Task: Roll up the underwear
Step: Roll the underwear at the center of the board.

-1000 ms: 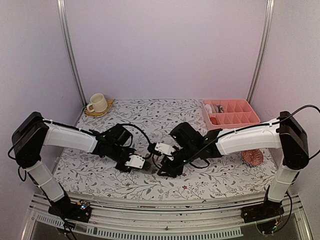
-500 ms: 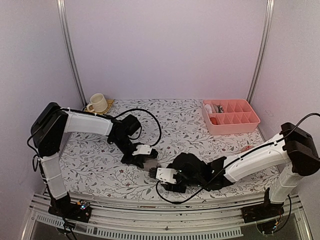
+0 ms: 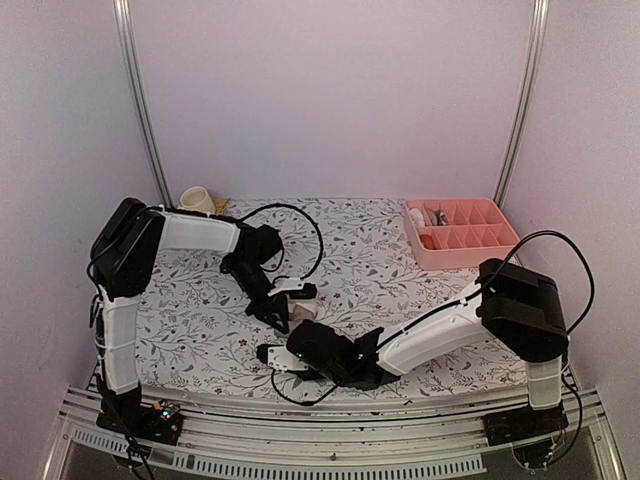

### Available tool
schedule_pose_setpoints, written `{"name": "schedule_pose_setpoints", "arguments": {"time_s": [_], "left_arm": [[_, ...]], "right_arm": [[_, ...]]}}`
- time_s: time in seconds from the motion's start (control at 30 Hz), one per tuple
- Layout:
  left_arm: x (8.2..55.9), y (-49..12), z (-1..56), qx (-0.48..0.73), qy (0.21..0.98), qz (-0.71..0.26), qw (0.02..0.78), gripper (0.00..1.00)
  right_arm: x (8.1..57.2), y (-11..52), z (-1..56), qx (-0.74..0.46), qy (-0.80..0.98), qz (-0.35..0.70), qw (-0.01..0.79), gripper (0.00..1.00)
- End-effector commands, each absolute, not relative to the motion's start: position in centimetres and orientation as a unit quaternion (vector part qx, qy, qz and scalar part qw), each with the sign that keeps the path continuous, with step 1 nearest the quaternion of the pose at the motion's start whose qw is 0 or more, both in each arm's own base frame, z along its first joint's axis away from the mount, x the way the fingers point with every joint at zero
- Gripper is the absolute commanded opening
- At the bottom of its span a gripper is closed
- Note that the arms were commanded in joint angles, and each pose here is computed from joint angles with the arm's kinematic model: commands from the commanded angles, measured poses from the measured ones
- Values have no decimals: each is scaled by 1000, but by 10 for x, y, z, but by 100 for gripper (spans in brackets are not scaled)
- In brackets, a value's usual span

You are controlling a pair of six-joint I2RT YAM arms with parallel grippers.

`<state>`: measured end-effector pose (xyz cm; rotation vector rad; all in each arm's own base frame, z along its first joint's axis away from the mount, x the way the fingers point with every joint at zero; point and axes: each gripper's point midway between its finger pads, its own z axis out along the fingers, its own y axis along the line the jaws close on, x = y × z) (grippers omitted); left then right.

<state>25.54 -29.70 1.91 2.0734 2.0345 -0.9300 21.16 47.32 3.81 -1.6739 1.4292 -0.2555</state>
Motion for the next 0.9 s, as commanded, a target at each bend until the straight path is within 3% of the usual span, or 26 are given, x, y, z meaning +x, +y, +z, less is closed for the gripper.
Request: {"name": "schedule_pose_setpoints", "arguments": {"time_s": [0.0,0.13,0.23,0.5,0.73,0.87], "left_arm": [[241,-270,-14,666,688,-285,-39,0],[243,-270,-15,665,689,-285,-40,0],[244,-270,-15,665,690,-284,-41,0],[247,-271,-14,667,690,-280,-35,0],[275,-271,8,678,690,-244,65,48],[293,-268,39,683,680,-216,155,65]], "right_arm": [[236,462,23,-682,572,-153,429,56],[247,461,17,-681,580,-157,417,56],[251,462,10,-685,582,-162,406,50],[249,462,-9,-699,594,-153,368,8],[229,464,-10,-702,635,-66,314,3],[216,464,-13,-702,656,-22,274,3]]}}
